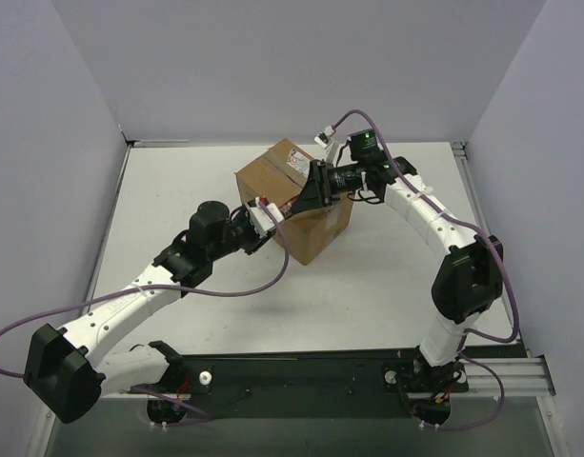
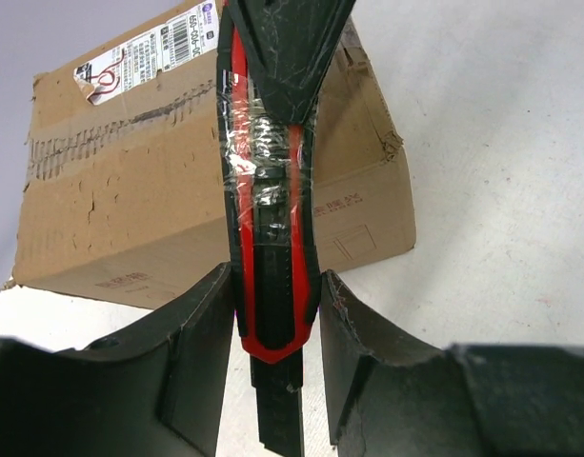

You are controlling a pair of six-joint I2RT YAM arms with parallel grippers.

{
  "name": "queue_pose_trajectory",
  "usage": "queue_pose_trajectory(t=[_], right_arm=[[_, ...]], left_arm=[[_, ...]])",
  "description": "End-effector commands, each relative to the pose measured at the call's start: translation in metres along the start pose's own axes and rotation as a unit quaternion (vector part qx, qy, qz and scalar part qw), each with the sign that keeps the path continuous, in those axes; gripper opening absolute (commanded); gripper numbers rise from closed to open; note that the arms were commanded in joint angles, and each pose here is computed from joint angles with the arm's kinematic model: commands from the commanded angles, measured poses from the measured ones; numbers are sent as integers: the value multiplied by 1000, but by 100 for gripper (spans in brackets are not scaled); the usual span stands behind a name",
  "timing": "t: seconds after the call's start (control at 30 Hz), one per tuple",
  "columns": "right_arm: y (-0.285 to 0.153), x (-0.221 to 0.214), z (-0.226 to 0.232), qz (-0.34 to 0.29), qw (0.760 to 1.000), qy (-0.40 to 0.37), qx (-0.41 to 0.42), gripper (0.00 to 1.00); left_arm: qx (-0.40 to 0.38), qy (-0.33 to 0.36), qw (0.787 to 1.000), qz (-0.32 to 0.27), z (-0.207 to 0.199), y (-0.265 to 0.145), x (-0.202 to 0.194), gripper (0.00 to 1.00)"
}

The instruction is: Unpack the express box

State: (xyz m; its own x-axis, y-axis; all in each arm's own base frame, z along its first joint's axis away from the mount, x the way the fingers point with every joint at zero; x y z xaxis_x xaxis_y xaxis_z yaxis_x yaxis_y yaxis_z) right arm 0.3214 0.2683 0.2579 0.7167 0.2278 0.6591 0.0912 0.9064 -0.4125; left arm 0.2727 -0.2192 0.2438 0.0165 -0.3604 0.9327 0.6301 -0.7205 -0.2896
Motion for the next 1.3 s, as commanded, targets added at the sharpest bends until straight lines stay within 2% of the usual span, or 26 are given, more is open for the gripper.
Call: queue_pose_trajectory(t=[0.0, 0.03, 0.07, 0.1, 0.13, 0.17, 0.2, 0.27, 0.3, 0.37, 0.43, 0.57, 0.6, 0.7, 0.73, 0.77, 0.83, 0.9, 1.0, 1.1, 1.27], right_arm=[[-4, 9, 16, -14, 999, -28, 35, 8], [-5, 11, 18, -16, 999, -34, 36, 1], [-8, 15, 20, -23, 998, -53, 34, 0], [-11, 19, 21, -30, 997, -67, 27, 0], [-16, 20, 22, -32, 996, -80, 16, 0], [-26, 25, 24, -39, 993, -108, 0, 0], [-37, 37, 24, -46, 983, -177, -23, 0], [-56, 31, 26, -20, 972, -228, -46, 0], [-70, 38, 21, -22, 959, -277, -62, 0], [-86, 31, 20, -8, 956, -285, -68, 0], [-101, 31, 20, 2, 949, -305, -75, 0], [-116, 31, 40, -6, 928, -363, -77, 0], [-117, 32, 44, -7, 924, -374, -77, 0], [-118, 28, 56, -3, 909, -409, -82, 0], [-118, 27, 58, -3, 907, -413, -83, 0], [-116, 25, 60, 0, 909, -410, -82, 0], [-115, 22, 60, 1, 913, -401, -82, 0], [-114, 17, 57, 4, 919, -386, -83, 0], [-108, 14, 58, 3, 922, -380, -72, 0], [-102, 20, 63, -3, 921, -384, -60, 0], [-98, 33, 63, -17, 926, -373, -53, 0]], left_arm=[[-5, 9, 998, -67, 2, -1, 45, 0], [-10, 8, 998, -66, 0, 0, 44, 0], [-12, 6, 998, -65, -1, 1, 45, 0], [-14, 1, 998, -58, -1, 1, 45, 9], [-16, -5, 998, -56, -1, 2, 46, 25], [-16, -20, 999, -42, -2, 1, 44, 44], [-17, -30, 999, -28, 1, -3, 50, 66], [-35, -37, 999, -14, 0, -9, 57, 79], [-41, -39, 998, 0, 1, -15, 59, 83], [-49, -12, 999, 2, 3, -21, 63, 95], [-67, 36, 997, 3, 4, -26, 66, 97], [-112, 65, 992, -3, 2, -25, 66, 97], [-114, 56, 992, -3, 3, -19, 66, 97], [-111, -31, 993, -11, 11, -5, 76, 97], [-126, -79, 989, -11, 9, -2, 80, 97], [-124, -96, 987, -20, 17, -1, 91, 97], [-147, -143, 979, -3, 19, 12, 90, 95], [-205, -159, 966, -2, 20, 19, 97, 88], [-277, -172, 945, 2, 24, 16, 107, 86], [-312, -164, 936, 9, 19, 9, 108, 87], [-317, -135, 939, 0, 12, 9, 98, 88]])
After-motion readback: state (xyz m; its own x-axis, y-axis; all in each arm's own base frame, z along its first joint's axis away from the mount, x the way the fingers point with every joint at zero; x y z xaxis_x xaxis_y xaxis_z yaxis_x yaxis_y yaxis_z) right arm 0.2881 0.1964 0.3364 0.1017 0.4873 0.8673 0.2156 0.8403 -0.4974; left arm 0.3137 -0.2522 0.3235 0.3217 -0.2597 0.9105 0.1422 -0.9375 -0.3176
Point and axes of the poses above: each gripper's point midway between its finger pads, its own y axis out along the fingers, its own z axis along the line the jaws close on, x = y × z, the point moved 4 cm from there along -y, back along the fingers, and after that the axes turned 7 degrees about -y, right-handed, at the moved point
